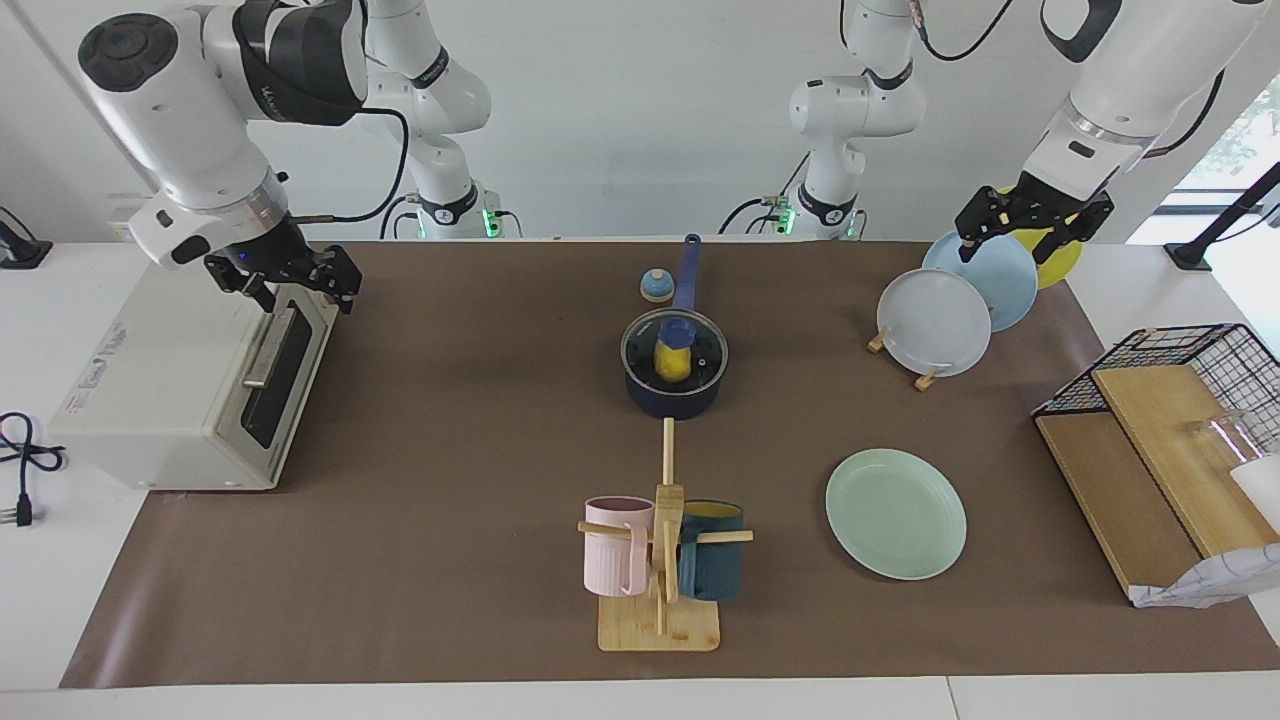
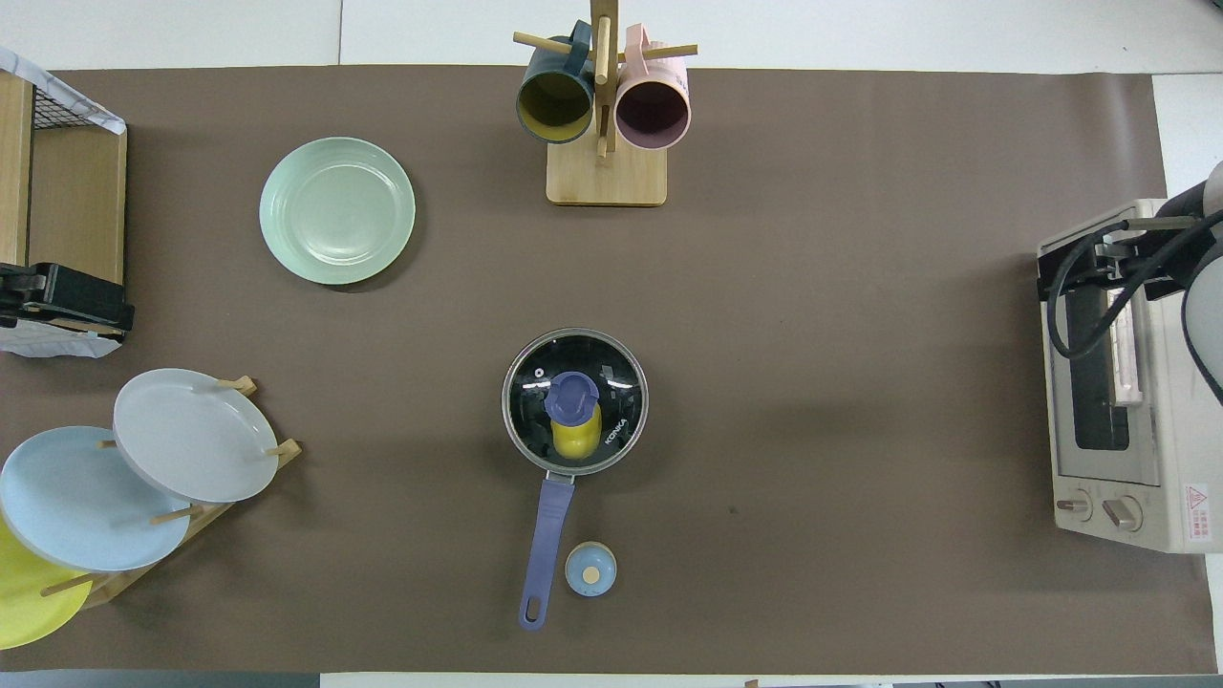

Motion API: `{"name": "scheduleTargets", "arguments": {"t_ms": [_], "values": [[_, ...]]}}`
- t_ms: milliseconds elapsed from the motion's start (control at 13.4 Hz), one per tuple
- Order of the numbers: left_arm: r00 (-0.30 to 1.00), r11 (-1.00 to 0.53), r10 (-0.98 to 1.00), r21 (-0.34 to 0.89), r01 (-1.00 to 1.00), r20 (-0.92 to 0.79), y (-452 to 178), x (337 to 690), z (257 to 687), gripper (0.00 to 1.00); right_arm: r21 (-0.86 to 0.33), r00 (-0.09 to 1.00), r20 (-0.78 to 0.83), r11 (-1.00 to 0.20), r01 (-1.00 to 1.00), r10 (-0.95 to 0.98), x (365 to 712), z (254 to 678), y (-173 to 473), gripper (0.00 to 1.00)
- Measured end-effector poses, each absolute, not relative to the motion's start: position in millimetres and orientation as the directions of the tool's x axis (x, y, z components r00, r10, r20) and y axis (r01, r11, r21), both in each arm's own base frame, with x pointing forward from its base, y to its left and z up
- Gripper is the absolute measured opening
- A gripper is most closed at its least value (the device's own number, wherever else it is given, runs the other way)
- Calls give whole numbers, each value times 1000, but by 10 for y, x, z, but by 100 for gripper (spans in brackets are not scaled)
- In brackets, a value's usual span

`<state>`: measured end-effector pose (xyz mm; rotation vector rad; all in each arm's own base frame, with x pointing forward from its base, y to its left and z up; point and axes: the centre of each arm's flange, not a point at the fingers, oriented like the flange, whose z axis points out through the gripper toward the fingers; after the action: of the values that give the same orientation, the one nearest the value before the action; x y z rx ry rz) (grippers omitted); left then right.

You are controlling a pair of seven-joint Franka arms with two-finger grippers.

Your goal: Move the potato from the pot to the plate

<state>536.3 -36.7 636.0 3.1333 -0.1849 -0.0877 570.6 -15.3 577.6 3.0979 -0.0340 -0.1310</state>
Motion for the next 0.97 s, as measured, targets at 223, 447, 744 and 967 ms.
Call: {"name": "scheduleTargets", "arguments": {"t_ms": [223,447,744,967], "values": [[992,-993,-118,5,-117,-56,-367,5363,6360,100,25,991,-76,-993,115,112,5707,5797,169,100],[992,-993,-118,5,-117,-56,-367,5363,6360,100,-27,986,-54,-988,154,156,5746,5742,581,100],[991,-993,-118,5,-117,-56,-367,5363,6360,100,-50,987,-51,-987,150,152,5746,5614,1356,100],[991,-993,-118,5,-117,-56,-367,5362,6359,100,-63,990,-6,-988,140,140,5471,5681,2457,100]]}}
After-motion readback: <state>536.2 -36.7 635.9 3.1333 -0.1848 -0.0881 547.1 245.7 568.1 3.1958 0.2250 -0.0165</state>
